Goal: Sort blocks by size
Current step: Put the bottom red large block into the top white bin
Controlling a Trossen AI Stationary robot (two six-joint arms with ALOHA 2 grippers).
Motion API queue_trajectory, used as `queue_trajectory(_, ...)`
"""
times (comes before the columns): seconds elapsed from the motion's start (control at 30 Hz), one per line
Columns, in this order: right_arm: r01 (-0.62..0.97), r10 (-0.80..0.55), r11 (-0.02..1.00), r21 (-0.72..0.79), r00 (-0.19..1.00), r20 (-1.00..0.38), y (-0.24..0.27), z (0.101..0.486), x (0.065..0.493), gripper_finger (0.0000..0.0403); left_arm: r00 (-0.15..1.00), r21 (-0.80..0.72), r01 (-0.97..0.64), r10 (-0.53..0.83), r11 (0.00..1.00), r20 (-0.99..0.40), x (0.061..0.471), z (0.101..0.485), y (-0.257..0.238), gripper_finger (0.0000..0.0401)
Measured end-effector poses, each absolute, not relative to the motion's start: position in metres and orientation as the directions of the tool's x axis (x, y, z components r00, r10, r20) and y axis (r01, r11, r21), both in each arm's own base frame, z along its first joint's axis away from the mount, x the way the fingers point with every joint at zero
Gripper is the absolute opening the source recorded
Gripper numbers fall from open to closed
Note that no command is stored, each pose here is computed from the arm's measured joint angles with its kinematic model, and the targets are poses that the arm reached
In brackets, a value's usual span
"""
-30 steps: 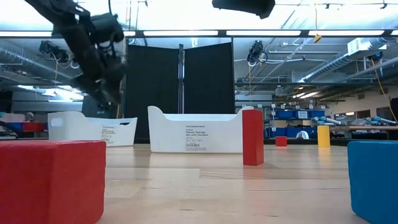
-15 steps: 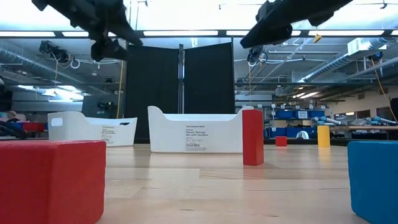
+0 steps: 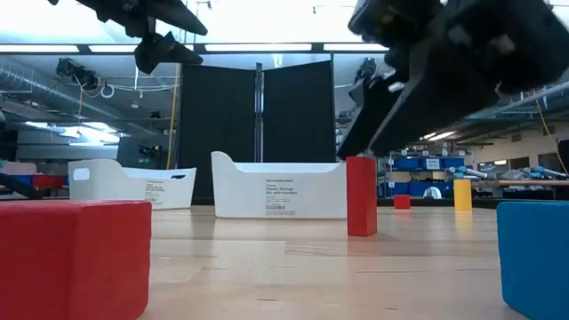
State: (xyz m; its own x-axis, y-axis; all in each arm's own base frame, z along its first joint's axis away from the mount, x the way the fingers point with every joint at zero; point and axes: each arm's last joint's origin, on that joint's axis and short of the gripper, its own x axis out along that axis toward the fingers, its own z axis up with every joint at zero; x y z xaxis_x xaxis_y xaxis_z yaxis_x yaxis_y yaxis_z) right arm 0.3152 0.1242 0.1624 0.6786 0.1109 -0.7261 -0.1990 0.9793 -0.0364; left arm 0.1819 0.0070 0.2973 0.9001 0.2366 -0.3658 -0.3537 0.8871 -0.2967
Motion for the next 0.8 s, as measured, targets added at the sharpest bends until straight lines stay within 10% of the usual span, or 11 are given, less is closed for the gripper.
queue_trajectory(0.37, -0.143, 0.075, 0.99, -0.023, 0.638, -0.766, 0.123, 0.128, 0.325, 0.0254, 0.901, -0.296, -0.351, 0.234, 0.888, -0.367, 0.182, 0.297, 0.006, 0.0291)
queue_trajectory(0.8, -0.134, 0.072, 0.991, -0.028, 0.684, -0.726, 0.122, 0.136, 0.329, 0.004, 0.909, -0.314, -0.346, 0.233, 0.884, -0.347, 0.178, 0.301, 0.006, 0.0291)
